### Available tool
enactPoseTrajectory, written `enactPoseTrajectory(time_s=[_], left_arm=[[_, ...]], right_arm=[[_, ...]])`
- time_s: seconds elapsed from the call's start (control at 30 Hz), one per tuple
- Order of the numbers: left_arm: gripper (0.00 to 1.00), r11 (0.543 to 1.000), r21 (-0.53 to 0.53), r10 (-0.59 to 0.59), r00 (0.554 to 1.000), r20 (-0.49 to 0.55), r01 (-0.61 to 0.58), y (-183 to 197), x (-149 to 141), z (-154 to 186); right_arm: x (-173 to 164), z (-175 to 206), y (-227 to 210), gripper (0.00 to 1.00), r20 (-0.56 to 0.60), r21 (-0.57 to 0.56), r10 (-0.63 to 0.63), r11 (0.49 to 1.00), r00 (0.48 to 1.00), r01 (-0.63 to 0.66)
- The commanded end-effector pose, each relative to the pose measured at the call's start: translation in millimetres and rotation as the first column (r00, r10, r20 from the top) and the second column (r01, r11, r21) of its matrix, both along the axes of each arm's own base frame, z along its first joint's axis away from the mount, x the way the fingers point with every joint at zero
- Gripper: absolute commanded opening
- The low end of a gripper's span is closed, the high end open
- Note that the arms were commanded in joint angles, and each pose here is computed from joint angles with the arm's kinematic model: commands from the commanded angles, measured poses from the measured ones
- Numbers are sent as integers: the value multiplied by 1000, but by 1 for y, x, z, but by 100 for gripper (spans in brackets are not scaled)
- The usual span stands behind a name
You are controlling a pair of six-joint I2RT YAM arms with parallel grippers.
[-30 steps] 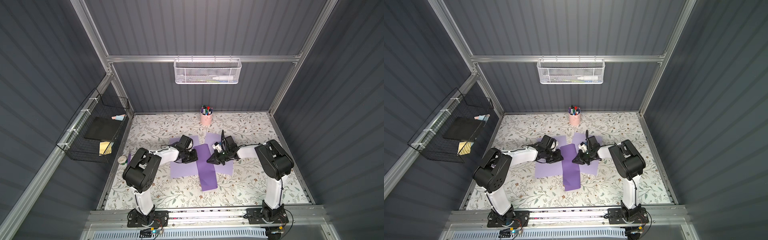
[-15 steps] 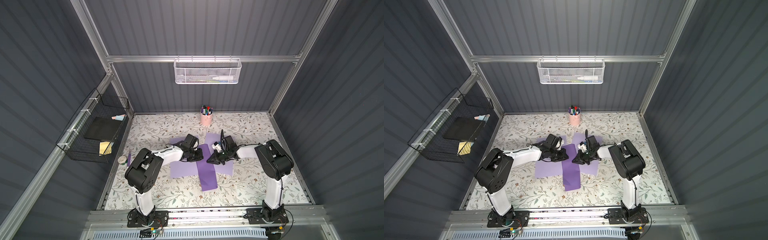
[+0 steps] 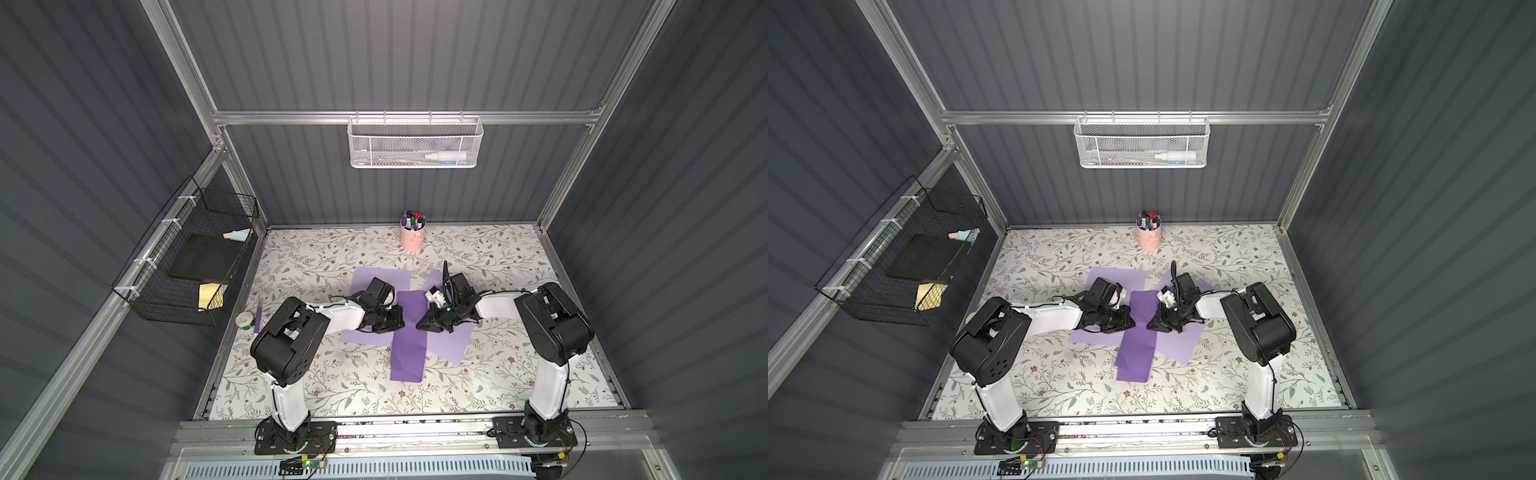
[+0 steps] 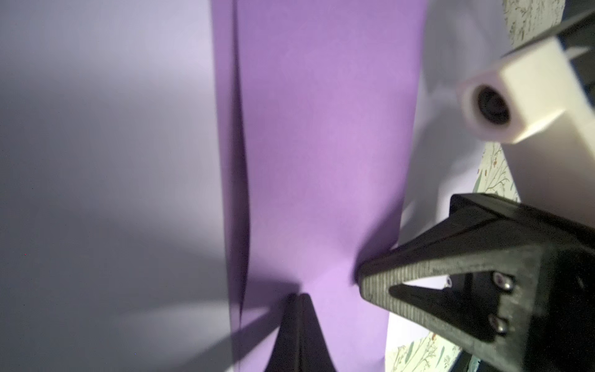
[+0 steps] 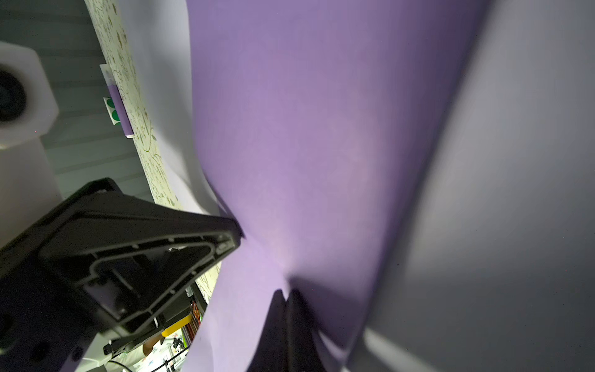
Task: Fold the rectangular paper in half along the long edge
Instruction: Fold the paper.
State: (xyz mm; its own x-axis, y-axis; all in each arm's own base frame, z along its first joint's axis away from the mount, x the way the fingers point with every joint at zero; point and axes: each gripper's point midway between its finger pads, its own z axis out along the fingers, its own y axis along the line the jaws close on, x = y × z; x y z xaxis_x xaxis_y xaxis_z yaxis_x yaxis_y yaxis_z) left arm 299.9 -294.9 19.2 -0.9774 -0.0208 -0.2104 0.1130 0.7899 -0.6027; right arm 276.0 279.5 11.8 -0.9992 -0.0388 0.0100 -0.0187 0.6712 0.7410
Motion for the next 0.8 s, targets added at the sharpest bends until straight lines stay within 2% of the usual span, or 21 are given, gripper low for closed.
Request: enactPoseTrajectory(time_s=[0.0,0.1,0.2,0.33,0.43,0.57,0.77], left_arm=[[0,973,227,75,977,-200,-28,51,-50,-73],[0,974,225,77,976,-205,-30,52,-51,-75],[0,975,221,75,976,-206,-29,51,-52,-75],[0,975,220,73,975,-210,-26,50,-51,-77],[0,975,221,74,975,-210,-27,51,-51,-77],[0,975,221,75,975,-208,-28,51,-50,-76],[0,974,226,78,975,-206,-30,54,-50,-75]], right_arm=[[-34,-36,-50,0,-133,-186,-76,981,988,50],[-41,-39,-75,0,-156,-201,-141,974,978,108],[-38,-23,-78,0,-141,-168,-163,976,976,138],[-38,17,-38,0,-46,-137,-57,989,997,50],[-51,27,-2,0,-21,-134,22,991,1000,-24],[-61,6,14,0,-81,-120,19,992,997,-28],[-78,-30,-12,0,-173,-171,-43,985,984,13]])
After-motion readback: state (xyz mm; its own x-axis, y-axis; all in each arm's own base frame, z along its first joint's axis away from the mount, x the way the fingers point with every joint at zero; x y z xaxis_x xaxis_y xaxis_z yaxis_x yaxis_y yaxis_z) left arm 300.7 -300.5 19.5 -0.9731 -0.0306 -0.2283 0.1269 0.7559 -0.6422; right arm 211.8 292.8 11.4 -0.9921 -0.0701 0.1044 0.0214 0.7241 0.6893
